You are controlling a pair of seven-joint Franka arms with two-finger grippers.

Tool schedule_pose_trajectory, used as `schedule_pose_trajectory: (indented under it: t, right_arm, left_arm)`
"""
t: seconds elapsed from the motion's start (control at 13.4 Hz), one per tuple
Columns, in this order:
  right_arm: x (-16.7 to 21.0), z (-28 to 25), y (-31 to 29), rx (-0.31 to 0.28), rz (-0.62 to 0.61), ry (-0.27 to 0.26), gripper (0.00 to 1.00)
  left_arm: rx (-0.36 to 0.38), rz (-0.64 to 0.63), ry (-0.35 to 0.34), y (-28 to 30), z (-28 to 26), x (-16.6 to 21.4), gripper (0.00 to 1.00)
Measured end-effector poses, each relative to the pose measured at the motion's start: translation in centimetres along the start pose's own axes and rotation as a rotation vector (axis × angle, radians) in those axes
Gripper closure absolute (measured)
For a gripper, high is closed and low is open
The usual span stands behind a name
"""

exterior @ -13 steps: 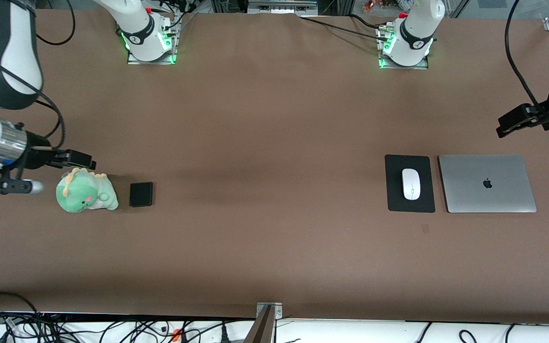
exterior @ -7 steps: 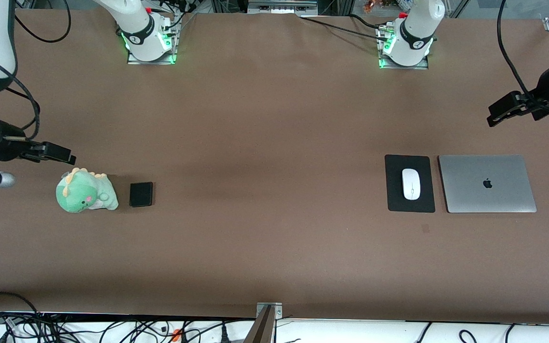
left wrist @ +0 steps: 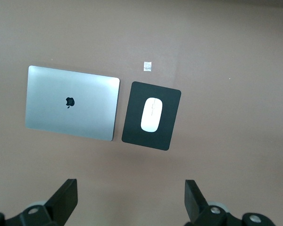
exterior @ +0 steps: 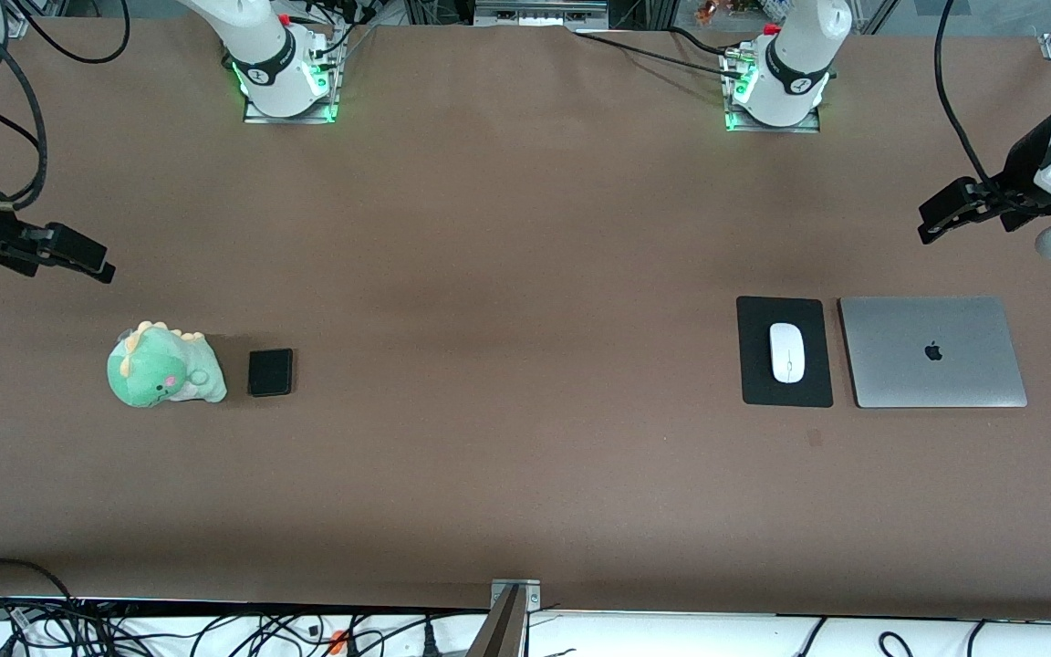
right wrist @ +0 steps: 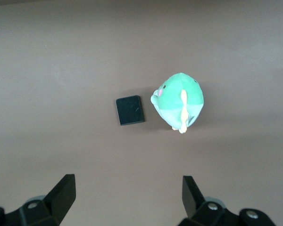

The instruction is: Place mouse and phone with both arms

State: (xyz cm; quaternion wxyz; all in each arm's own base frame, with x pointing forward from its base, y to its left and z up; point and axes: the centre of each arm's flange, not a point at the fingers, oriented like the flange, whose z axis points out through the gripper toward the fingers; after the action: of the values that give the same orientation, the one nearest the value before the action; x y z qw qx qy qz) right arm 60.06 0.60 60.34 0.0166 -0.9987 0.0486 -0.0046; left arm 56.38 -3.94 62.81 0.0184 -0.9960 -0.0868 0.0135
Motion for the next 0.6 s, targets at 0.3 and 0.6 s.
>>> schedule_pose_trajectory:
  t: [0.3, 0.6]
  right_arm:
    - [-0.39, -1.02, 0.42, -0.03, -0.006, 0.017, 0.0]
    - [-0.38, -0.95, 0.19, -0.031, -0.01, 0.016, 0.0]
  left_arm:
    - [-0.001, 0.009, 0.002, 0.49, 0.05, -0.08, 0.0]
    - [-0.001, 0.066, -0.002, 1.1, 0.2, -0.24, 0.0]
